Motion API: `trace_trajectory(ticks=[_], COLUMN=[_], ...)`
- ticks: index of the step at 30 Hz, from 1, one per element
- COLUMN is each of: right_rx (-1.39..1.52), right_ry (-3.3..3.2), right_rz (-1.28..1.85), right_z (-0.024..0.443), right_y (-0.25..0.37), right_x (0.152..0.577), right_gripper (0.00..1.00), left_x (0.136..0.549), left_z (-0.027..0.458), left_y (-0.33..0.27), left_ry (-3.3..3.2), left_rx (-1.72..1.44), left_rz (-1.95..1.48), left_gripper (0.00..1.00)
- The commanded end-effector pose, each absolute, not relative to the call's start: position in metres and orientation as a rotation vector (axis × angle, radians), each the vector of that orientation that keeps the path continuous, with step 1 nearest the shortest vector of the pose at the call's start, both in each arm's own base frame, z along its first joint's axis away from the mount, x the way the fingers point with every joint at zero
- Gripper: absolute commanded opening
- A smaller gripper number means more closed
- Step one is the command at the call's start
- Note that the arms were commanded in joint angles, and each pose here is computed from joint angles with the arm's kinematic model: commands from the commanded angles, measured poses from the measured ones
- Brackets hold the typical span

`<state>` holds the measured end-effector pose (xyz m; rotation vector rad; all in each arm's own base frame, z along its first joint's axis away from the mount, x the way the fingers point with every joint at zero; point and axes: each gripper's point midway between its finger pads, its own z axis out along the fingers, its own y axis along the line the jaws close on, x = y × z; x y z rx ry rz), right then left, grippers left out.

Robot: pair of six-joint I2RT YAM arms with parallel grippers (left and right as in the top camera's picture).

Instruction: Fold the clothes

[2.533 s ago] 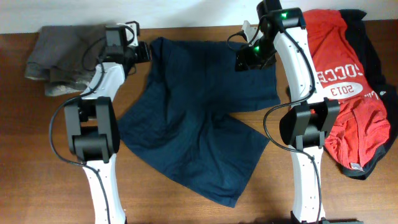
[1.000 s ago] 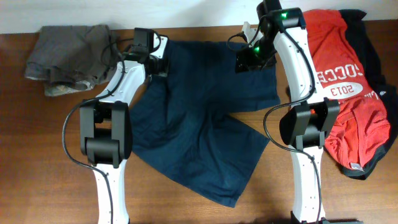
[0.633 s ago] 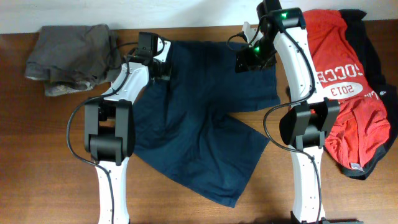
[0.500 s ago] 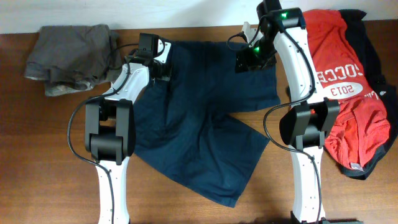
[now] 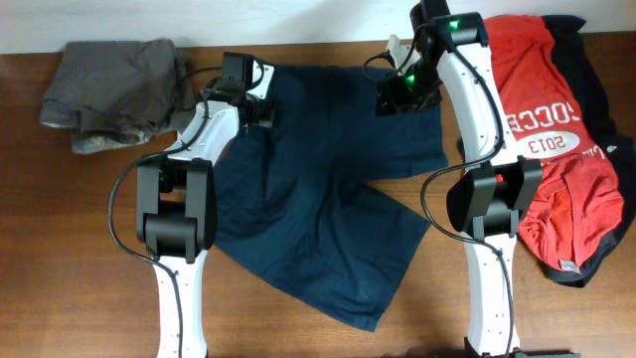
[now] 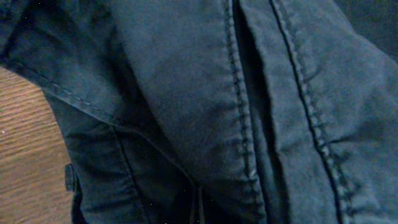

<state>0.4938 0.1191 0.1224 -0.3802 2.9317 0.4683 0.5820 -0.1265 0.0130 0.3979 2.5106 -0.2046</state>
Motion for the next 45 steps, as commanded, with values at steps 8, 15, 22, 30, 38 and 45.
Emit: trace_trajectory(ticks=[8,15,22,30,38,45], right_rx=[-0.386,-0.386,-0.379,-0.319,-0.196,-0.116], right_ry=[2.926,2.926,2.930,2.876,2.813,2.642], right_rz=[0.455,0.454,0.456,0.449,0.314,0.318], right_z=[0.126,0.126,0.126,0.174,0.262,0.336], right_y=[0.120,0.120,0.120,0.111,0.087,0.082], right_x=[0.494,0.494,0.493,0.482,0.432,0.396], right_gripper=[0.58,0.58,0.58,0.61,0.75,0.81], left_x=[0.607,0.613,0.605,0.587,0.530,0.494], left_z=[0.063,0.085,0.082,0.136,0.217,0.265], left_y=[-0.085,-0.042,-0.030,-0.028,-0.038,-0.044], left_ry=[2.498,2.511,2.550,2.603,2.672,2.643], left_rx=[0.315,0.222,0.199,0.197,0.189,0.194], left_rz=[-0.145,-0.019,0.024,0.025,-0.082,-0.141], left_gripper=[0.01,0.01,0.87,0.99,0.99,0.99])
